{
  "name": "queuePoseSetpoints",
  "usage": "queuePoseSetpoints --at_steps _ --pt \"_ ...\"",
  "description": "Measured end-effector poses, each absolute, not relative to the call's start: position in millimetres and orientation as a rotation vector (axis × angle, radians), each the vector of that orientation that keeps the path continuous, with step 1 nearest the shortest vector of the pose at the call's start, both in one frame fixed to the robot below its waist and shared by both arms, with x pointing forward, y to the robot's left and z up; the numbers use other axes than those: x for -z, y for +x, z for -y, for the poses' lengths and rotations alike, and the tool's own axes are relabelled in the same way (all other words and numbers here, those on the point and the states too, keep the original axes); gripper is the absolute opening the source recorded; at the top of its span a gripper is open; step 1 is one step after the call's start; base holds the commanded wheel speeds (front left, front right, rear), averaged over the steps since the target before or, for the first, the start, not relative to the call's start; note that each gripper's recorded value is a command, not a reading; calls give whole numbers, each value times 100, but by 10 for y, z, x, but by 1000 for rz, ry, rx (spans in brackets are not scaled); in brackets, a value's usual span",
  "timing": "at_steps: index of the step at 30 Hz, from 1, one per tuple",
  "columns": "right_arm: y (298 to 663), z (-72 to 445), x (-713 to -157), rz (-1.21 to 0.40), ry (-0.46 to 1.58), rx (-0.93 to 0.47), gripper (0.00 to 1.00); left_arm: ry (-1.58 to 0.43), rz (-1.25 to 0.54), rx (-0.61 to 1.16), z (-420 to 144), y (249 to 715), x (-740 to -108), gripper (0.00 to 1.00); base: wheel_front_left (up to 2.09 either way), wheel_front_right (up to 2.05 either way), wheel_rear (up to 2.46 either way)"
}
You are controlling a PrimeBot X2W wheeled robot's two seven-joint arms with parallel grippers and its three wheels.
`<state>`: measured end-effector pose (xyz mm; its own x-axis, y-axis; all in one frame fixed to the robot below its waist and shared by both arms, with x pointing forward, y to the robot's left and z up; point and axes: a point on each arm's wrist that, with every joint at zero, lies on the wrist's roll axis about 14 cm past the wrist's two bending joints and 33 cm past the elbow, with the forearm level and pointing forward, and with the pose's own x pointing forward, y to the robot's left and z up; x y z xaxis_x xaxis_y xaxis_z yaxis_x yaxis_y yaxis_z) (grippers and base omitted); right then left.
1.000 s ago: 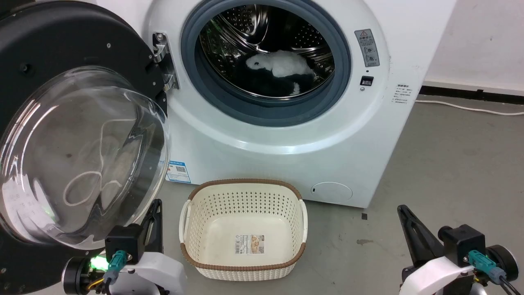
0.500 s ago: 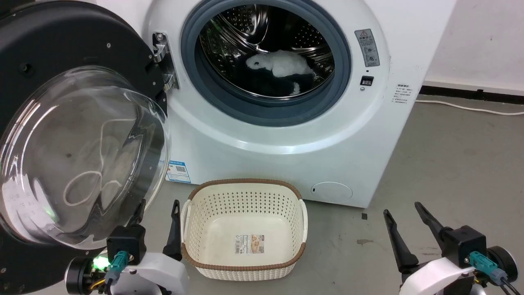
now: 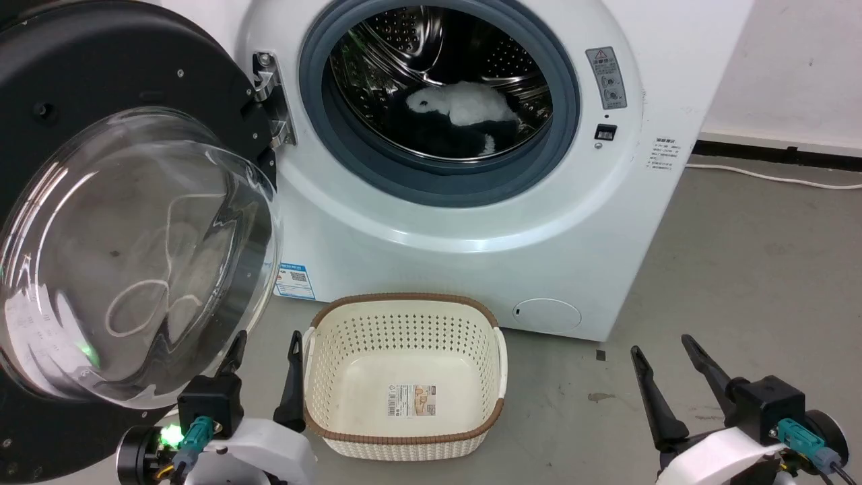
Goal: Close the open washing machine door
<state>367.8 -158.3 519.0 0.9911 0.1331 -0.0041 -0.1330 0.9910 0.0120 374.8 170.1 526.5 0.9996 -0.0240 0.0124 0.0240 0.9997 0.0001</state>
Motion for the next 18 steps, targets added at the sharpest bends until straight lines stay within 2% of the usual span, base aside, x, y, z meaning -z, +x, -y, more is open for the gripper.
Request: queuePoseSetpoints --at_steps 18 --pt "3654 1554 -5120 -7 59 -140 100 -41 17 39 -1649 3729 -5223 100 0 0 0"
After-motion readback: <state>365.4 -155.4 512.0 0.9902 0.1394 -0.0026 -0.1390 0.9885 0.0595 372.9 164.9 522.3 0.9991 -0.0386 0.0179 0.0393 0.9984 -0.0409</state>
